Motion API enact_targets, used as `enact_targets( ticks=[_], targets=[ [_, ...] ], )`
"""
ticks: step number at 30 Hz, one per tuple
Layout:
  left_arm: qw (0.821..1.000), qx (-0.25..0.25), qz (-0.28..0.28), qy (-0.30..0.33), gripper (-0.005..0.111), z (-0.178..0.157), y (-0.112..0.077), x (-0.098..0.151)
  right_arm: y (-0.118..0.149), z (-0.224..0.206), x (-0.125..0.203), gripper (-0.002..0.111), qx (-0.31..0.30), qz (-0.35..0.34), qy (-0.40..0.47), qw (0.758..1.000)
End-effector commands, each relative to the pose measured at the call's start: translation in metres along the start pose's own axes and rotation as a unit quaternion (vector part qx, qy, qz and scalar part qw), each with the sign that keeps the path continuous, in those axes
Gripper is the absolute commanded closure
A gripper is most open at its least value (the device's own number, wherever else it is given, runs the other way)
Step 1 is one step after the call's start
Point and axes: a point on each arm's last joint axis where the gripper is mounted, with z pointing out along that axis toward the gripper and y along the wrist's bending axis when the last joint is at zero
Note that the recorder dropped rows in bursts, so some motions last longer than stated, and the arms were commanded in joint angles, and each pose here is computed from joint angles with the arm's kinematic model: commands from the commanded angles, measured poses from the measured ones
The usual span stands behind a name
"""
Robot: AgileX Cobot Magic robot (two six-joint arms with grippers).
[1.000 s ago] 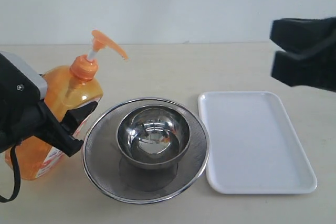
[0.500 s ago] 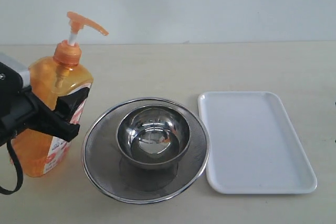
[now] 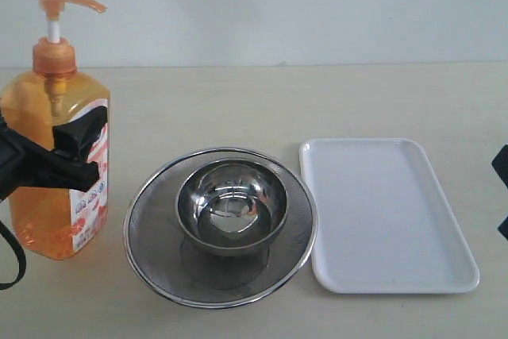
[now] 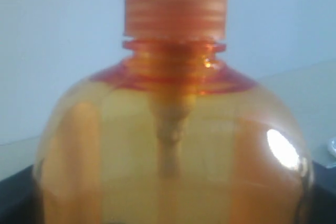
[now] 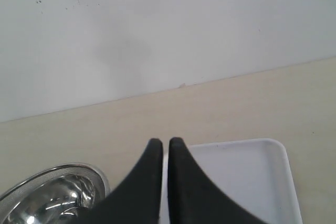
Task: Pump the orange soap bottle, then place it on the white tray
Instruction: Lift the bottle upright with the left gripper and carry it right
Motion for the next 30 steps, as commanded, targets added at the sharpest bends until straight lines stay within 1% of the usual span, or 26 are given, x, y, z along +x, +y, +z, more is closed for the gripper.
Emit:
enact_targets(
  ticks=[1,4,7,10,12,14,15,21,23,26,29,30],
  targets=[
    [0.994,-0.034,-0.023,-0.097,0.102,-0.014,0.008,-0.024,0.000,-0.001,0.002,0.108,-0.002,-0.002,0.003,1.000],
    [0.992,-0.033,-0.041,-0.117,0.102,-0.018,0.009,-0.032,0.000,-0.001,0.002,0.108,-0.002,-0.002,0.003,1.000],
    [0.987,-0.021,-0.061,-0.148,0.102,-0.022,0.009,-0.044,-0.001,-0.001,-0.001,0.108,0.003,-0.006,-0.010,1.000],
    [0.982,0.012,-0.070,-0.175,0.102,-0.021,0.004,-0.058,-0.005,-0.001,-0.010,0.108,0.021,-0.007,-0.061,0.998],
    [0.980,0.039,-0.075,-0.181,0.102,-0.018,-0.001,-0.066,-0.006,-0.002,-0.015,0.108,0.031,-0.007,-0.089,0.996],
    [0.977,0.058,-0.086,-0.187,0.102,-0.013,-0.004,-0.075,-0.007,-0.003,-0.017,0.108,0.036,-0.006,-0.100,0.994],
    [0.976,0.070,-0.081,-0.190,0.102,-0.011,-0.006,-0.080,-0.007,-0.003,-0.017,0.108,0.037,-0.006,-0.101,0.994],
    [0.958,0.152,-0.098,-0.221,0.102,0.001,-0.020,-0.116,-0.009,-0.004,-0.020,0.108,0.048,-0.008,-0.118,0.992],
    [0.954,0.168,-0.098,-0.228,0.102,0.004,-0.026,-0.128,-0.011,-0.004,-0.023,0.108,0.062,-0.031,-0.131,0.989],
    [0.946,0.192,-0.097,-0.242,0.102,0.008,-0.039,-0.145,-0.013,-0.006,-0.027,0.108,0.076,-0.035,-0.151,0.985],
    [0.944,0.210,-0.083,-0.240,0.102,0.016,-0.055,-0.154,-0.014,-0.006,-0.027,0.108,0.076,-0.034,-0.153,0.985],
    [0.944,0.216,-0.087,-0.233,0.102,0.024,-0.065,-0.155,-0.014,-0.006,-0.027,0.108,0.076,-0.034,-0.153,0.985]
  ],
)
